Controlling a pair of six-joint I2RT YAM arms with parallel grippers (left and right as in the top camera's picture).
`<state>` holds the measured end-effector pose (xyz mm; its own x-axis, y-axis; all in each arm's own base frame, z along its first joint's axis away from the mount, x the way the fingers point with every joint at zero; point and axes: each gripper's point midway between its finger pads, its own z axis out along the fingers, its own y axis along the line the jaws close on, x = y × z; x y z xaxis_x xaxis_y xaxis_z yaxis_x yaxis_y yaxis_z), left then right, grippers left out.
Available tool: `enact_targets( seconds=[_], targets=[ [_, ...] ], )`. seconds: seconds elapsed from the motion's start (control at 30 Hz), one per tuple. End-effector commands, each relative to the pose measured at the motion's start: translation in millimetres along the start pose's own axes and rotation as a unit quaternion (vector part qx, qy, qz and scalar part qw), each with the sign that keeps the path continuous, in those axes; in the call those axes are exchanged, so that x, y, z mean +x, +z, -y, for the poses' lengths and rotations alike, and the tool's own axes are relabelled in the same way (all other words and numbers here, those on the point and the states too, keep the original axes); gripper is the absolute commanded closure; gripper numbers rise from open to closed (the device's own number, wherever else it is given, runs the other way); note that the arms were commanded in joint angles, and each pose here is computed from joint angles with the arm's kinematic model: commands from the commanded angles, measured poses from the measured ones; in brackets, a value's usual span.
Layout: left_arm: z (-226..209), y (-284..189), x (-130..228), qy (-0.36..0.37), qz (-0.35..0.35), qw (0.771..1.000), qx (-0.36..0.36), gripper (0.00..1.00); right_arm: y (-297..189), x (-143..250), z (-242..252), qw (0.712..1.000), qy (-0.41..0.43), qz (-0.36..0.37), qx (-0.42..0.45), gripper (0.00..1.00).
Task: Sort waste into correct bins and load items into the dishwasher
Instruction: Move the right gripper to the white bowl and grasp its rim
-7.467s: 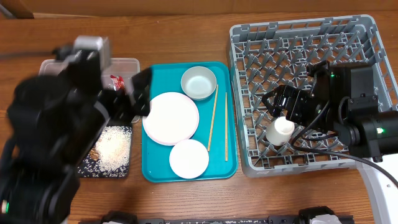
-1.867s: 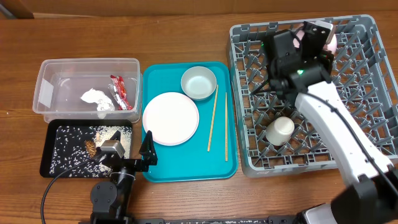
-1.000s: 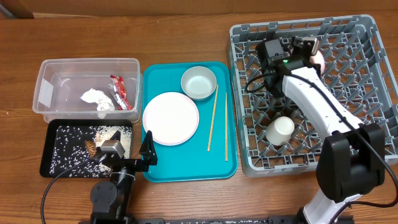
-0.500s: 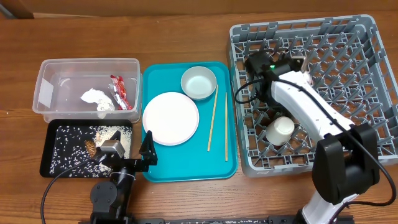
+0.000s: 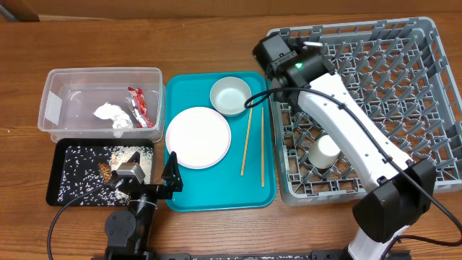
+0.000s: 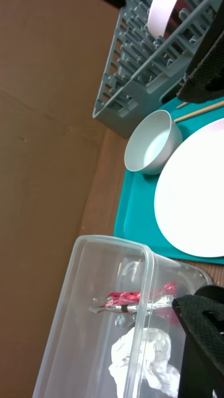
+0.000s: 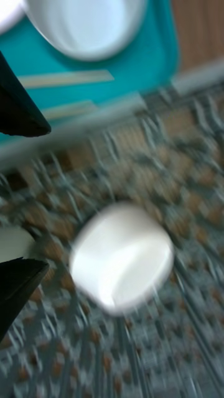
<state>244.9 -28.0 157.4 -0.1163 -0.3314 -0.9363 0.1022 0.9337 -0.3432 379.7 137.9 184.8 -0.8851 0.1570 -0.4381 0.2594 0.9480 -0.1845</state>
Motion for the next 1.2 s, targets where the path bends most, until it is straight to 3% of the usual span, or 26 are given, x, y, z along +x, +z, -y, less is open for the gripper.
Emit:
enact_targets(
  seconds=[0.0,0.1,0.23,0.5,0.7,0.9,1.17],
  targets=[
    [-3,0,-1,-0.009,0.003,1.000,-0.007,0.00,-17,44,-63,0.982,-0.040,-0.098,-0.159,0.39],
    [-3,0,-1,-0.009,0.003,1.000,-0.007,0.00,-18,80,-103,0.960,-0.067,-0.142,-0.230,0.44],
    [-3,0,-1,-0.009,0.003,1.000,-0.007,0.00,3,110,-120,0.959,-0.039,-0.161,-0.228,0.45],
    [-3,0,-1,-0.009,0.003,1.000,-0.007,0.00,44,124,-136,0.957,-0.039,-0.132,-0.256,0.49],
    [-3,0,-1,-0.009,0.003,1.000,-0.007,0.00,47,86,-142,0.955,-0.029,-0.075,-0.284,0.50],
    [-3,0,-1,-0.009,0.003,1.000,-0.007,0.00,62,26,-125,0.951,0.044,-0.023,-0.305,0.55],
    [-3,0,-1,-0.009,0.003,1.000,-0.007,0.00,86,10,-135,0.937,0.108,-0.033,-0.332,0.55]
  ],
)
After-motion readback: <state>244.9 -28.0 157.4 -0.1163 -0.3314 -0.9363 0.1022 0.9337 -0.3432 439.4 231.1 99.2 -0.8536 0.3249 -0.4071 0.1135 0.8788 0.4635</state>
